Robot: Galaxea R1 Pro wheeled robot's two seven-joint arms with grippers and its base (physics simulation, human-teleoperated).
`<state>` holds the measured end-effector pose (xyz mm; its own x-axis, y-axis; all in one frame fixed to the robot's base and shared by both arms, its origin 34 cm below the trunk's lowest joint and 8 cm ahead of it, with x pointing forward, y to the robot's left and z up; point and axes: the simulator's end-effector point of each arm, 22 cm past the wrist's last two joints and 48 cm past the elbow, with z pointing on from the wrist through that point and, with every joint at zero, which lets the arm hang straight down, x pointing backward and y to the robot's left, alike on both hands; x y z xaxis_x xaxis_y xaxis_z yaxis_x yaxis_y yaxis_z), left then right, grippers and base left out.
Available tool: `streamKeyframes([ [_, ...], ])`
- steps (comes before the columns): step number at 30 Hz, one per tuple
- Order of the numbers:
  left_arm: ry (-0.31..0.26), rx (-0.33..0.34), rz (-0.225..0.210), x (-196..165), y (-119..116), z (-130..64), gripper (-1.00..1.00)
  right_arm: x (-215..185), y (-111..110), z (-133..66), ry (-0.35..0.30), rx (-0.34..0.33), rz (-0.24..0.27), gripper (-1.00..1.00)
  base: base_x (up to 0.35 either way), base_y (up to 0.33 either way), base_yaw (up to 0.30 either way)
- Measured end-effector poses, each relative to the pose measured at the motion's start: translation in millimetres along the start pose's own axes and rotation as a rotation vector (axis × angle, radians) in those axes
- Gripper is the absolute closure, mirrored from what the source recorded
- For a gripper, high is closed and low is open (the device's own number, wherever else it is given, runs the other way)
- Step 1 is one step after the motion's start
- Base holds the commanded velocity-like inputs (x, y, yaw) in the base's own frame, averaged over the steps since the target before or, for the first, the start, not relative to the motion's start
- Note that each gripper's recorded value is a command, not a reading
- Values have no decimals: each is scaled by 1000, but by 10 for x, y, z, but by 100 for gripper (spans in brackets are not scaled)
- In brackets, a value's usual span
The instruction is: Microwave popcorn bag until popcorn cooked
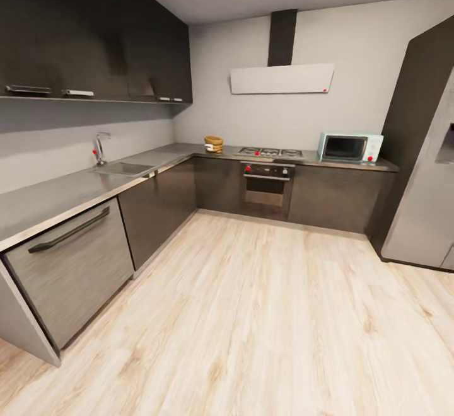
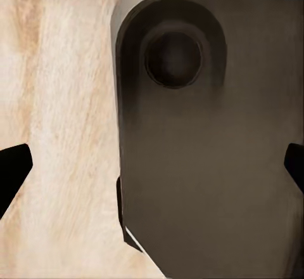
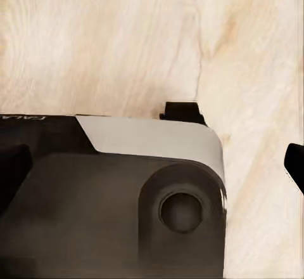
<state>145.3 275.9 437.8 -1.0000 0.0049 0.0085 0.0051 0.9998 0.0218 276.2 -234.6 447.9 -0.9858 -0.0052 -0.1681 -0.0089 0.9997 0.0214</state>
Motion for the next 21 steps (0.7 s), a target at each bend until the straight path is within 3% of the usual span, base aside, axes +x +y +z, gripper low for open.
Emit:
streamKeyframes([
  [2,-13,1,-1,-202,-3,-5,-100,-269,-89,-6,-29,12,0,-100,0,0,-258],
  [5,-57,-1,-3,-740,0,-49,-100,-869,-197,-66,-124,26,3,-100,0,0,-258],
  [7,-111,-1,-8,-1361,1,-156,-100,-1379,-218,-158,-180,29,4,-100,0,0,-239],
  [10,-230,23,-46,-2453,-88,-502,-100,-2260,-260,-429,-197,34,9,-100,0,0,-186],
  [12,-335,60,-62,-3344,-252,-966,-100,-3040,-339,-824,-273,44,10,-100,0,0,-185],
  [14,-458,101,-64,-4051,-460,-1547,-100,-3853,-368,-1438,-455,50,10,-100,0,0,-179],
  [16,-606,126,-67,-4570,-586,-2228,-100,-4461,-535,-2172,-632,62,54,-100,0,0,-162],
  [17,-641,133,-69,-4627,-615,-2394,-100,-4616,-619,-2438,-688,68,74,-100,0,0,-156],
  [19,-670,148,-74,-4579,-690,-2524,-100,-4922,-726,-3087,-830,82,95,-100,0,0,-161],
  [20,-673,163,-78,-4510,-771,-2543,-100,-5124,-798,-3745,-977,97,105,-100,34,0,-173],
  [21,-671,169,-80,-4487,-801,-2536,-100,-5190,-828,-4079,-1053,104,109,-100,124,0,-171],
])
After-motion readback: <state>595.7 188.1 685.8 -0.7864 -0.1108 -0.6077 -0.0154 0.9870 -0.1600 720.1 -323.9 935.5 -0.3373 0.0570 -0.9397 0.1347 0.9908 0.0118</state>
